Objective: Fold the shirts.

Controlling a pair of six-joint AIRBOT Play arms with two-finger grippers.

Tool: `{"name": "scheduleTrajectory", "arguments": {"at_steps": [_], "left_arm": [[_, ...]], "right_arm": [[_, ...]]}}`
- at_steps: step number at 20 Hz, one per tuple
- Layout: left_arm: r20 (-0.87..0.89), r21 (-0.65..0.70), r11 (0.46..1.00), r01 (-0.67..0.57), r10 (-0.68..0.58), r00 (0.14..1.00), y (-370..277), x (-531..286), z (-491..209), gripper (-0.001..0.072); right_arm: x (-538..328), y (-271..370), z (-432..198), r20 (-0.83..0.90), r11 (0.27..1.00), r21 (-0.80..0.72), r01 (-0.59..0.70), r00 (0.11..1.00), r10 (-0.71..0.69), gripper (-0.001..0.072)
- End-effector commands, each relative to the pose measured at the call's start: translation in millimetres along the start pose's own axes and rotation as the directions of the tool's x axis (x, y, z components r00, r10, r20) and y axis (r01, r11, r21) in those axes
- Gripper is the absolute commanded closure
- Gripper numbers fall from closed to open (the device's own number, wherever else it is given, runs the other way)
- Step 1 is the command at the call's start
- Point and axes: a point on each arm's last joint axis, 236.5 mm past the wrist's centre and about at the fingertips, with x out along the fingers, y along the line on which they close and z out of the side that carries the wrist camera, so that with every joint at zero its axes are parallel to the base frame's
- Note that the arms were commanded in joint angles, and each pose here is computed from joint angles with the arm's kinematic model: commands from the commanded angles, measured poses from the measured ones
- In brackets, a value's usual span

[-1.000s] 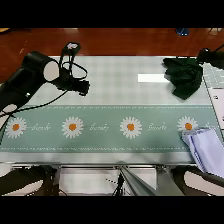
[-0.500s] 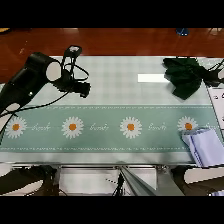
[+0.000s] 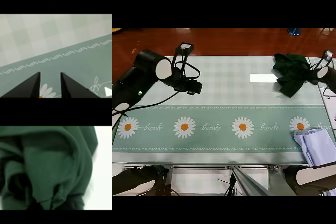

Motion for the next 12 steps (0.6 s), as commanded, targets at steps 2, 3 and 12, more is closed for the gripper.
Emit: {"name": "scheduleTrajectory", "arguments": {"at_steps": [2,3,12], "left_arm": [[0.088,0.059,0.998,0.003,-0.008,0.996,-1.4,-49.5,30.9,0.0380],[0.143,0.063,0.998,0.008,-0.017,0.990,-2.9,-70.1,45.4,0.0380],[0.682,0.077,0.993,0.093,-0.121,0.721,-6.5,-334.2,85.5,0.0380]], "right_arm": [[-119.1,62.7,98.5,0.249,0.973,-0.219,-0.072,0.960,0.127,0.0694],[-165.3,83.5,122.0,0.325,0.963,-0.250,-0.100,0.928,0.180,0.0694],[-536.8,190.9,125.0,0.629,0.812,-0.502,-0.298,0.519,0.579,0.0694]]}}
